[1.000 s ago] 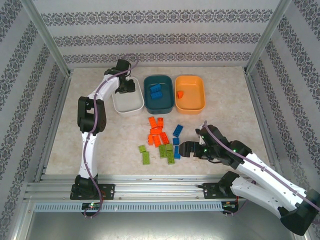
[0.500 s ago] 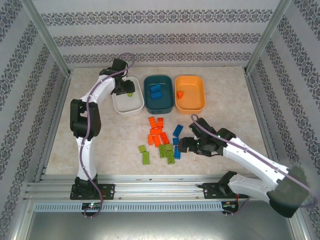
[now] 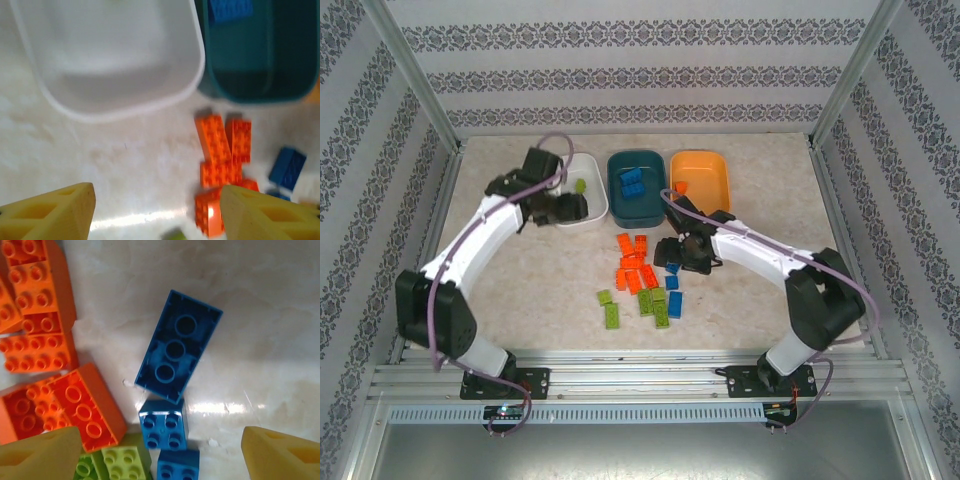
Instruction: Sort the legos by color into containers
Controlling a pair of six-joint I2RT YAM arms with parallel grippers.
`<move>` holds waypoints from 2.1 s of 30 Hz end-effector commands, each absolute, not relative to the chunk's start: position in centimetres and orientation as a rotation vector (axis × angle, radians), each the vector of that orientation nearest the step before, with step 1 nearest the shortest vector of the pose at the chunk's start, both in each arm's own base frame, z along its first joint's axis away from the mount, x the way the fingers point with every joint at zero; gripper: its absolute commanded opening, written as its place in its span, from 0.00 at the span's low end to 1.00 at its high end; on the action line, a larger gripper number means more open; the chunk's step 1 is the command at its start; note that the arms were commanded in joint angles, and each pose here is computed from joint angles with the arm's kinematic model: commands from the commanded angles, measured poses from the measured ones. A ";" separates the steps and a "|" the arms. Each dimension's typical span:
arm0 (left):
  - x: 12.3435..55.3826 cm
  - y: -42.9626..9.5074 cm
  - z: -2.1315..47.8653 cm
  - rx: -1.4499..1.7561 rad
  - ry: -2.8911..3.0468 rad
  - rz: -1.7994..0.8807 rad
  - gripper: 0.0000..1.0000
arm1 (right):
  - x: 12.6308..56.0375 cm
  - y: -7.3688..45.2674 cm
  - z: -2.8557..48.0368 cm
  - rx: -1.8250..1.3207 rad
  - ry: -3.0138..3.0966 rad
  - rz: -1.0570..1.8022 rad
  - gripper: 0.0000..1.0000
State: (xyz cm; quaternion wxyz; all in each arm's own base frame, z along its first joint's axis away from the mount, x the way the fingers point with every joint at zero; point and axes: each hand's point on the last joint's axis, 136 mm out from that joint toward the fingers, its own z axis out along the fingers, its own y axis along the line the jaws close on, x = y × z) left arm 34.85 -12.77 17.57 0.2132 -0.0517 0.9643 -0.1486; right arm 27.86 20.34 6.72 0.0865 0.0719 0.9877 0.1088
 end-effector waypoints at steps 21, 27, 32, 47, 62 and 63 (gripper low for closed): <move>26.0 -13.8 15.1 -0.186 2.637 -0.591 0.73 | 33.3 19.7 2.1 0.348 2.952 0.230 0.64; 25.8 -13.6 15.5 -0.190 2.610 -0.597 0.74 | 32.8 19.6 1.3 0.338 2.976 0.228 0.48; 25.9 -13.4 15.8 -0.194 2.592 -0.592 0.74 | 32.7 19.1 1.4 0.338 2.968 0.216 0.35; 25.7 -13.6 15.0 -0.209 2.590 -0.615 0.74 | 34.1 20.4 11.7 0.209 2.757 0.357 0.27; 25.1 -13.4 14.8 -0.234 2.600 -0.626 0.75 | 47.3 26.0 18.4 -0.127 2.516 0.345 0.27; 24.9 -13.3 14.9 -0.234 2.599 -0.624 0.75 | 48.2 26.3 18.0 -0.139 2.508 0.327 0.27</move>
